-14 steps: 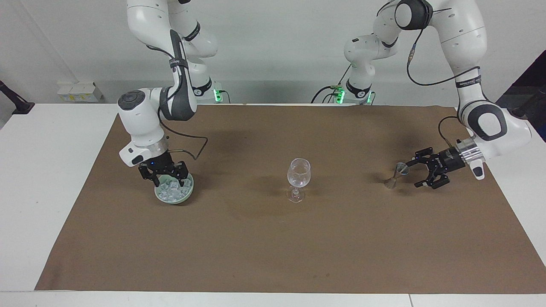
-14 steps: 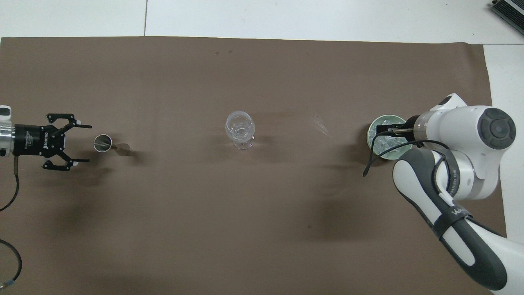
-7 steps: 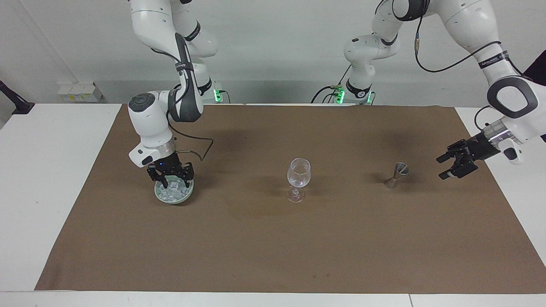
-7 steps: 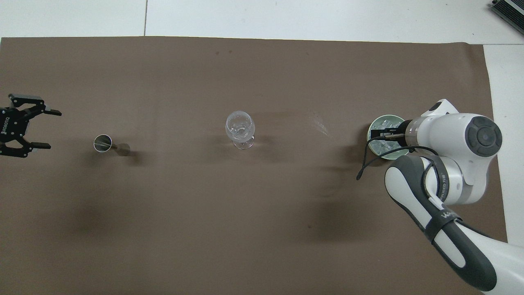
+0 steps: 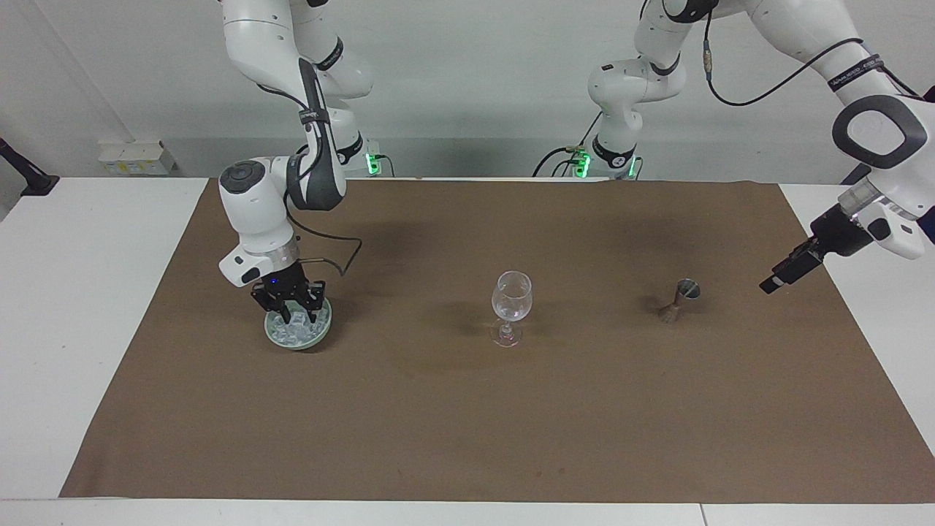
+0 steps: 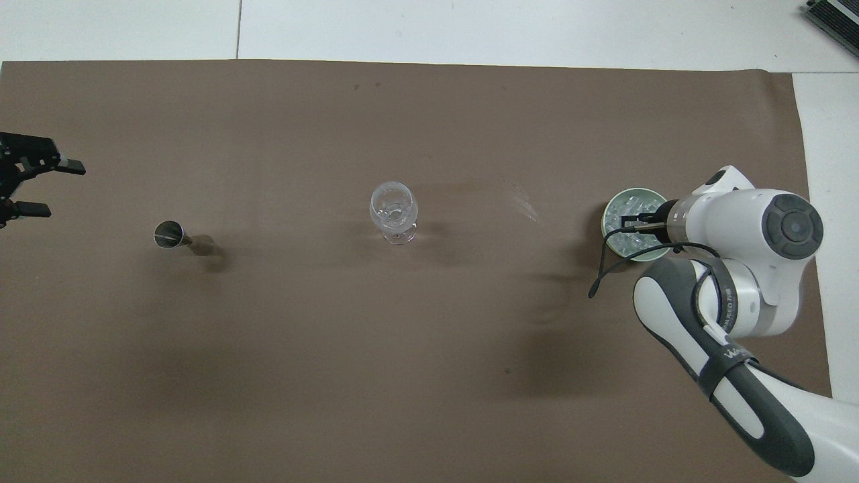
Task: Pour wine and add ice with both arms
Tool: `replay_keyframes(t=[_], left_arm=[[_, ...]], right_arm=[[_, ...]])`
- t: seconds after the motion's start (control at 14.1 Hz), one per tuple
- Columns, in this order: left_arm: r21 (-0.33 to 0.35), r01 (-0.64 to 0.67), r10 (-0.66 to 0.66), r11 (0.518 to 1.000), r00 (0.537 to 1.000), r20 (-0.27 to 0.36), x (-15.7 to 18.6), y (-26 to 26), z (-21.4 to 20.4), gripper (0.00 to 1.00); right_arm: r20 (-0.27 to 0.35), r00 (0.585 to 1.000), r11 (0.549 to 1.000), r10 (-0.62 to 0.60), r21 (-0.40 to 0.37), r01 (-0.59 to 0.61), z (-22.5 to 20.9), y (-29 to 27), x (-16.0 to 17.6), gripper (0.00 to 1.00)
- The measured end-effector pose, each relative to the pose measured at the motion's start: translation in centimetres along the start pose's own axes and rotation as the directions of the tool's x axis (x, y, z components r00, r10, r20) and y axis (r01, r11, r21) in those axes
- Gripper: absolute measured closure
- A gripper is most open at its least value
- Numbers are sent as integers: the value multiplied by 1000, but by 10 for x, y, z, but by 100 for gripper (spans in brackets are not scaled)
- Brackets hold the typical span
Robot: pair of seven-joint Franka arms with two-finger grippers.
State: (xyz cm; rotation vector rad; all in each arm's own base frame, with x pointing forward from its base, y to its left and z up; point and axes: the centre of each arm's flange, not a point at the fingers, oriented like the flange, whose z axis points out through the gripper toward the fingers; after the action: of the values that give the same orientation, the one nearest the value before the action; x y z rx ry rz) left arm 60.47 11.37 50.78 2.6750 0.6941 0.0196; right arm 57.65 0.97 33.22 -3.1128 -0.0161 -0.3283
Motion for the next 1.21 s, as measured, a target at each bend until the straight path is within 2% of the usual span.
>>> replay_keyframes(t=[0.07,0.43,0.64,0.92,1.21], left_arm=[[28,-68,68,997,998,-18,-7,9,-10,0],[150,-277,288,949,956,-61,-56,71,-44,0],[211,-342,355,916,935,-22,-87,93,-60,0],[241,-393,395,887,918,44,-119,109,-81,0],[277,-443,444,853,894,60,-139,129,-79,0]], right_arm=[[0,1000,1000,2,-1,-2,0,1,0,75],[-9,1000,1000,5,-3,-5,-5,4,1,75],[-19,1000,1000,4,-4,-4,-34,3,9,75],[-1,1000,1000,6,-4,-6,-96,2,28,75],[17,1000,1000,17,11,-18,-165,-9,47,75]])
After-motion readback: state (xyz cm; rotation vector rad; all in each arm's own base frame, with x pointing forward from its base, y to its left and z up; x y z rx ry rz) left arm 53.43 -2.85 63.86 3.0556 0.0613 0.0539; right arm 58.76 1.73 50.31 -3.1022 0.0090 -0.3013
